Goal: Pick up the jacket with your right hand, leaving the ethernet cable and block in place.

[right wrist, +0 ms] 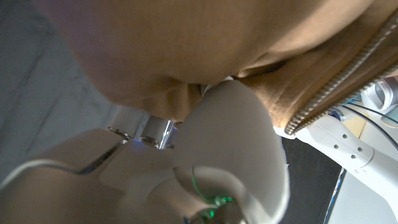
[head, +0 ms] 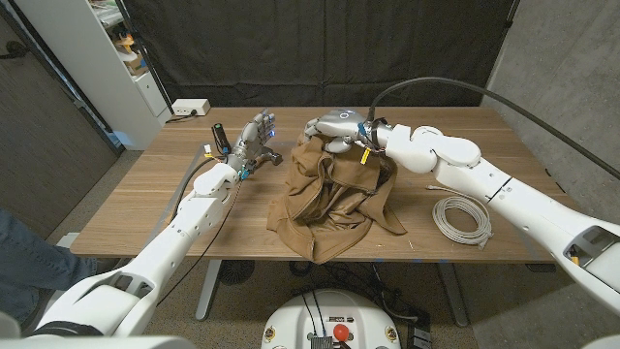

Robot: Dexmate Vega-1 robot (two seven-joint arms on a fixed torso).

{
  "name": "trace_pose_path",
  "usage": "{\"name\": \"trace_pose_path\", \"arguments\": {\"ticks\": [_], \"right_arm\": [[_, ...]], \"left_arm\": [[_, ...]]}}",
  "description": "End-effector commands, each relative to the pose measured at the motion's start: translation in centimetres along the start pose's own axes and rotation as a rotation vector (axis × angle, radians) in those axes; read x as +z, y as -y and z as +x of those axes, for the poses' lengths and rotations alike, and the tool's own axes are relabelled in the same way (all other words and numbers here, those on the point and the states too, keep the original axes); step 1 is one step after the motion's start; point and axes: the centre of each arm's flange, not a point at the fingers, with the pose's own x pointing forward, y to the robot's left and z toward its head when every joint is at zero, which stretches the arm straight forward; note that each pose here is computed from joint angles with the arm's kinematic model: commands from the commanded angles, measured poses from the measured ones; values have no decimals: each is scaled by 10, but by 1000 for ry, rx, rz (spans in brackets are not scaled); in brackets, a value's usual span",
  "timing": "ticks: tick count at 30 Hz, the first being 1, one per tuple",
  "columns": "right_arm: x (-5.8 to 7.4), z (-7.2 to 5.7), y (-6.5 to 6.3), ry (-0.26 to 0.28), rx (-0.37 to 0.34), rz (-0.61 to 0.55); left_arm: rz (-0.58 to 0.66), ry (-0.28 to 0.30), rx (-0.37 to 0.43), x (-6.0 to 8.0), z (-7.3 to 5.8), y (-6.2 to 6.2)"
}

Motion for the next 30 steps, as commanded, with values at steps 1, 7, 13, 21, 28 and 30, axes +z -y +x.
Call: {"name": "trace_pose_path", "arguments": {"ticks": [1,7,13,21,28,30], "right_arm": [[-3,0,29,4,1,13],[-3,1,41,3,-12,2],[-7,0,56,-23,-43,10],[-13,-7,81,-56,-100,4],[-14,-14,98,-70,-112,-9],[-15,-18,104,-74,-122,-10]], "left_arm": [[5,0,7,4,-3,-1],[4,-1,5,3,-2,-2],[1,0,0,4,0,-2],[4,1,-3,7,1,-2],[4,4,-2,7,-2,0],[5,6,0,8,-3,1]]}}
